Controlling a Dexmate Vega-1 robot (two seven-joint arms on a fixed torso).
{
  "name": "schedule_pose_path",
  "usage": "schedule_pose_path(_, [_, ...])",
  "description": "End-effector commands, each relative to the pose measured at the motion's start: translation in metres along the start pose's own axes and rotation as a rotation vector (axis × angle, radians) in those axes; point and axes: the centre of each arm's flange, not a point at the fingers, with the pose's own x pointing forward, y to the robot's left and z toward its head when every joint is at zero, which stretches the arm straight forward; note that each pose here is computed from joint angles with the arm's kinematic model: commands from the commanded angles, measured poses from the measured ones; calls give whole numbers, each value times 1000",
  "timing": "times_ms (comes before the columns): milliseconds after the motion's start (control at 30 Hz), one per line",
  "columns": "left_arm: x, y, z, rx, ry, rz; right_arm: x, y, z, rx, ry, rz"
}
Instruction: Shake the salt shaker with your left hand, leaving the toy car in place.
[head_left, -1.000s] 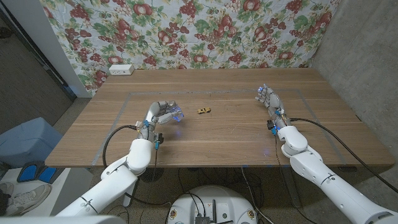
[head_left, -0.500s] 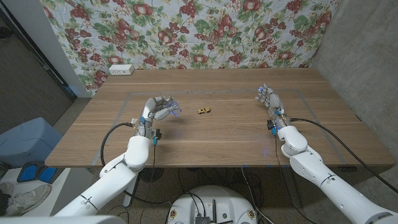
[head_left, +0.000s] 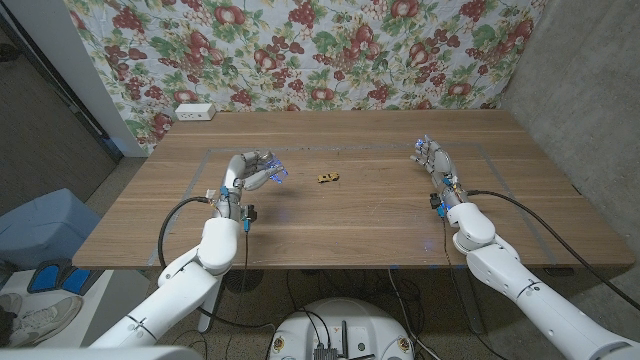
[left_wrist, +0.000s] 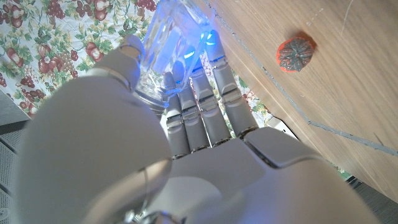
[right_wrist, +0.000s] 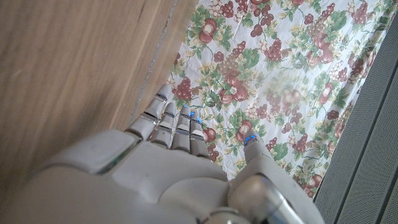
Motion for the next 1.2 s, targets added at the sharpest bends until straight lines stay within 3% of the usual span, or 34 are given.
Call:
schedule_pose_path(33, [-4,3,2,-42,5,44,0,-3,-3,7,14,6])
schedule_pose_path(400, [-6,7,7,-90,-36,108,4,-5,-3,5,18,12])
schedule_pose_path(967, [-13,9,24,-167,-218,295,14,-6,-4,0,20,14])
schedule_pose_path(1200, [-11,7,29,-165,-245,300,15,-8,-6,2,21,10])
